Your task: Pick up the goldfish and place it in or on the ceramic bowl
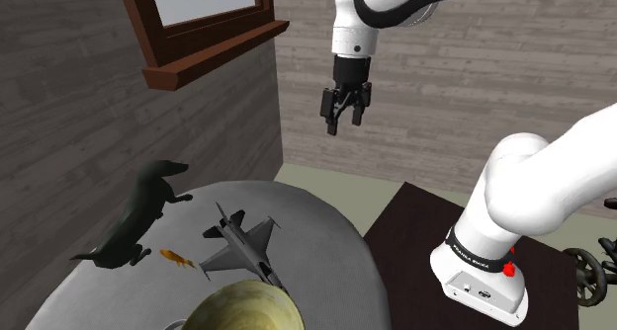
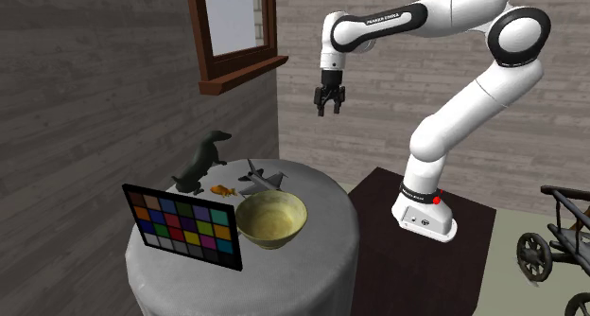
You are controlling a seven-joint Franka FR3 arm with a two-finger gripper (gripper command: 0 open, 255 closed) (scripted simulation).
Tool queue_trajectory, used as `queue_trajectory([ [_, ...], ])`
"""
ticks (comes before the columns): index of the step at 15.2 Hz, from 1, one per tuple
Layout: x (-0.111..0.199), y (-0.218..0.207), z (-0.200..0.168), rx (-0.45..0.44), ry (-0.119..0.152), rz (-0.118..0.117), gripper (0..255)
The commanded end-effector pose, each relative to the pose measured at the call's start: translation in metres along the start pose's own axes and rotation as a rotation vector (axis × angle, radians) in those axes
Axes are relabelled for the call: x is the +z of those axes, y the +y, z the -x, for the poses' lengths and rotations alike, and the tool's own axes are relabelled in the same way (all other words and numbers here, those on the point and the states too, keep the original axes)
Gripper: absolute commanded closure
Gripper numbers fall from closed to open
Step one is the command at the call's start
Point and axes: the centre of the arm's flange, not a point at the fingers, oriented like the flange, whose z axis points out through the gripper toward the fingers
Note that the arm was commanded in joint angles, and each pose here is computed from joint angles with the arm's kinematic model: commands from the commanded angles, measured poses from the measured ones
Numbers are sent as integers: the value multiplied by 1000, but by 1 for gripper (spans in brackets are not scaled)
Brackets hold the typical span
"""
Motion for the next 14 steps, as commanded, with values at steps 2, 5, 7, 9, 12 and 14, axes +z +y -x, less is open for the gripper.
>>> queue_trajectory([
  [2,19,-31,-11,-35,16,-5,0],
  [5,39,-61,-24,-70,31,-9,0],
  [7,52,-81,-32,-93,41,-12,0],
  [9,65,-101,-40,-116,51,-14,0],
  [12,85,-132,-51,-151,66,-18,0],
  [14,97,-153,-58,-174,76,-21,0],
])
